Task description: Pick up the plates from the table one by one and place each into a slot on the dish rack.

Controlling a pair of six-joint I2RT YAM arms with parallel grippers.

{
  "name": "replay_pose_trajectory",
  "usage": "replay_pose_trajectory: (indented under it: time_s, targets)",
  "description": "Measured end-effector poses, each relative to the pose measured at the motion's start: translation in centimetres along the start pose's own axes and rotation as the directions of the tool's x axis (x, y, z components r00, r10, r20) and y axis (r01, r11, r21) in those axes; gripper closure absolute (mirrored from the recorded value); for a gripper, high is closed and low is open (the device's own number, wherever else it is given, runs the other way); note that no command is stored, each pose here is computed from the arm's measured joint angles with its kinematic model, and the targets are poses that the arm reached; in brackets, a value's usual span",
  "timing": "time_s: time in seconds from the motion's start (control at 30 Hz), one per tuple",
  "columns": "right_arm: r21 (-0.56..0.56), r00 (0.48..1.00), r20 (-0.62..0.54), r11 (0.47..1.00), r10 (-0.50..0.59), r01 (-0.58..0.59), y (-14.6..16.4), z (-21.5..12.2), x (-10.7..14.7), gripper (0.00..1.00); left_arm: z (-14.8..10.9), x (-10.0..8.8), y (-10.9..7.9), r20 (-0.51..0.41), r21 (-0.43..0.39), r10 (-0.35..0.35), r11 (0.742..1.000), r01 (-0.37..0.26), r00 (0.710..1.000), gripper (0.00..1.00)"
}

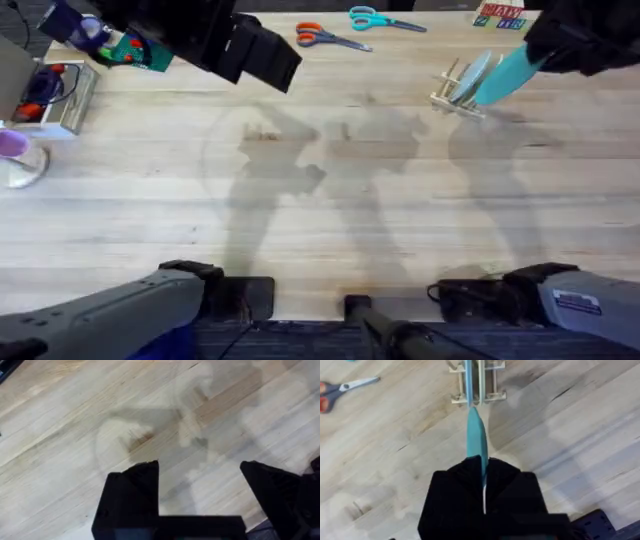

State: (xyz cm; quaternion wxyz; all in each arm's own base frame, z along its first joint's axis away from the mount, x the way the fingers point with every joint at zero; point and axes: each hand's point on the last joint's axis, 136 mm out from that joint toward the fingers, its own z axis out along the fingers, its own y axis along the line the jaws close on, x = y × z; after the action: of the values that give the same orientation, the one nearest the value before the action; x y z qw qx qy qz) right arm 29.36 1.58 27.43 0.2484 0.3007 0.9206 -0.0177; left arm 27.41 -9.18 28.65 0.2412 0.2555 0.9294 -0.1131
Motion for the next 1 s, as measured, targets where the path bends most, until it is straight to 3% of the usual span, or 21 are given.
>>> replay_pose_trajectory:
  time_s: [0.37, 1.0]
  targets:
    - [0.042, 1.000, 0.007, 0.999, 0.001, -0.001, -2.2, 0.5, -1.5, 0.972, 0.0, 0.0, 0.0, 0.000, 0.000, 0.000, 1.000, 0.000, 1.000, 0.007]
    - [0.084, 0.995, 0.005, 0.992, -0.095, 0.094, -4.4, 0.9, -2.7, 0.973, 0.0, 0.1, 0.0, -0.004, 0.001, -0.001, 1.000, 0.001, 1.000, 0.007]
